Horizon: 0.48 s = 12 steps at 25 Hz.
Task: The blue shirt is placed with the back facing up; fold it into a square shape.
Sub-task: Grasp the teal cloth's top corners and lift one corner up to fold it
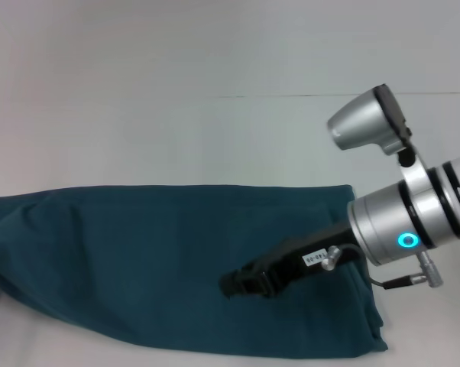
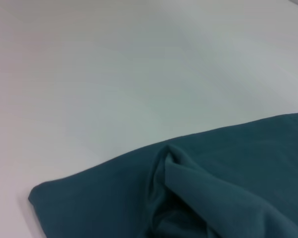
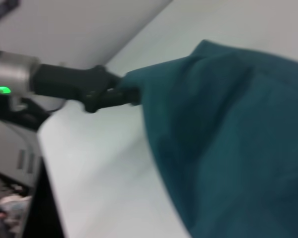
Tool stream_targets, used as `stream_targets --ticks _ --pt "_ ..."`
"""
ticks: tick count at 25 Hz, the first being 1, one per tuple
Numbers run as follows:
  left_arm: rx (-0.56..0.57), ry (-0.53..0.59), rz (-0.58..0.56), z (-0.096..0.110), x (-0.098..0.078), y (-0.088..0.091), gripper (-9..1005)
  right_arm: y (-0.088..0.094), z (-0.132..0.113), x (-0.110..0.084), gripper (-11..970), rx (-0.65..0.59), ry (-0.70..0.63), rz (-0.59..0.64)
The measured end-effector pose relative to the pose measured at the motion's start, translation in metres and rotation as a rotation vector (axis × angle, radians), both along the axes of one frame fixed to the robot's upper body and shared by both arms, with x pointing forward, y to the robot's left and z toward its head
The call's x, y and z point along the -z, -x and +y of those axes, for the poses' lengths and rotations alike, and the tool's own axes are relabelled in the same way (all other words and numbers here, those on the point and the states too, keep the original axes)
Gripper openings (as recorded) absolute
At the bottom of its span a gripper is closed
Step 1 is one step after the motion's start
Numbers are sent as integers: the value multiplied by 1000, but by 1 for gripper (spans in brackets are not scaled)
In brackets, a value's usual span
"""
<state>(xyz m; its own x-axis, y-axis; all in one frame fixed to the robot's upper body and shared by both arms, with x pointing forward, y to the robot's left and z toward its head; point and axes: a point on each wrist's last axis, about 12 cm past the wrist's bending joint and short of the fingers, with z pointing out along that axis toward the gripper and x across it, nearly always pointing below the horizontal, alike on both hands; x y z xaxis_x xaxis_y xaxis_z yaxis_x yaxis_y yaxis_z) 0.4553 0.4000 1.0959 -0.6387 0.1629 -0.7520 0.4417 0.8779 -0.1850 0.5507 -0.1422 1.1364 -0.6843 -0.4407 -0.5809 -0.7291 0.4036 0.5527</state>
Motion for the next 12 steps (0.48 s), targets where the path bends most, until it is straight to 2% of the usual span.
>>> stream_targets --ticks 5,12 --pt "-2 -3 -13 -2 -2 -7 28 -1 -2 6 36 -6 -4 71" --pt "12 24 -49 -6 -7 -13 29 -14 13 27 35 -27 37 100"
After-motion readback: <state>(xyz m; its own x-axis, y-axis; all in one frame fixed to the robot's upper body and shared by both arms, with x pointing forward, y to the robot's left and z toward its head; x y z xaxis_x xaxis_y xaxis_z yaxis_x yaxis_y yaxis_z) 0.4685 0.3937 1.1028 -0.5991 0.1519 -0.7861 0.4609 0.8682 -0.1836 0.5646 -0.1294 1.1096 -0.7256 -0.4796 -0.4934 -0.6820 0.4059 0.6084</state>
